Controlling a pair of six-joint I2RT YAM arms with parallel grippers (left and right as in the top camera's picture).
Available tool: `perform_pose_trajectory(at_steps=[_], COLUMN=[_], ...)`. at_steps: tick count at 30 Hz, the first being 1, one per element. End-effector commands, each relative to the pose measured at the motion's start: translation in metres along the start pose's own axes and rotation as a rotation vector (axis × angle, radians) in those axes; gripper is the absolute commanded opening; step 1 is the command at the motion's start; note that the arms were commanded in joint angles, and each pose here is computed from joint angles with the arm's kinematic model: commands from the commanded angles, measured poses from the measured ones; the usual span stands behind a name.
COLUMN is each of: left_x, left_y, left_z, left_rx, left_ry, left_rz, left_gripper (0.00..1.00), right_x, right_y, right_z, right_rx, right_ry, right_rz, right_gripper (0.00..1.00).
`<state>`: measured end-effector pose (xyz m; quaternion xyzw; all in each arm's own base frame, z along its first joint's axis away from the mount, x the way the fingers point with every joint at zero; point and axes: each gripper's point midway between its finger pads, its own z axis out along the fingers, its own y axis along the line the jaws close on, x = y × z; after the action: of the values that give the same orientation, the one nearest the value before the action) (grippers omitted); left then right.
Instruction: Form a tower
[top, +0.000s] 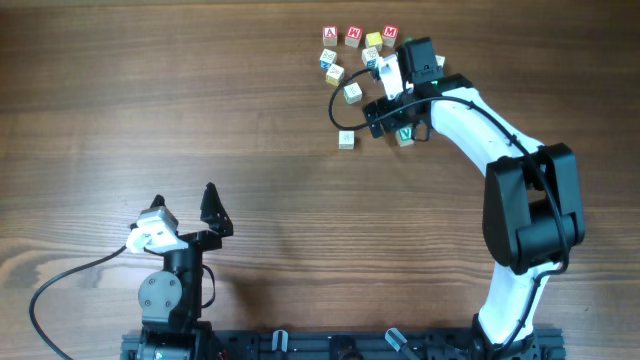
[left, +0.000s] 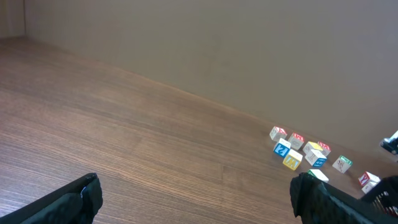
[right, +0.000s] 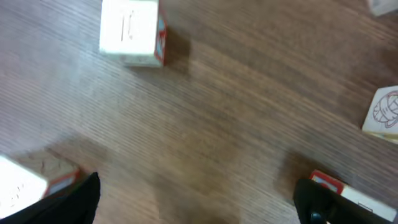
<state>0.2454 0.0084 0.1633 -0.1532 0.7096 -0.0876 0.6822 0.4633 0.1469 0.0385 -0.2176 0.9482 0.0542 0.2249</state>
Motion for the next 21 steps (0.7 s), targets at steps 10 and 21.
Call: perform_pose_trajectory(at_steps=[10, 21], left_x=[0.000, 0.000], left_y=[0.003, 0.003], left_z=[0.000, 0.000], left_rx=[-0.011, -0.011], left_ry=[-0.006, -0.006], left_rz=[0.019, 0.019], left_gripper=[1.00, 1.00], right_x=[0.009, 0.050], right_y=[-0.001, -0.023], right_z=[-0.012, -0.019], right_rx=[0.024, 0.195], right_ry=[0.053, 0.201], right_rz=[0.442, 0.387], right_gripper=[1.00, 0.86])
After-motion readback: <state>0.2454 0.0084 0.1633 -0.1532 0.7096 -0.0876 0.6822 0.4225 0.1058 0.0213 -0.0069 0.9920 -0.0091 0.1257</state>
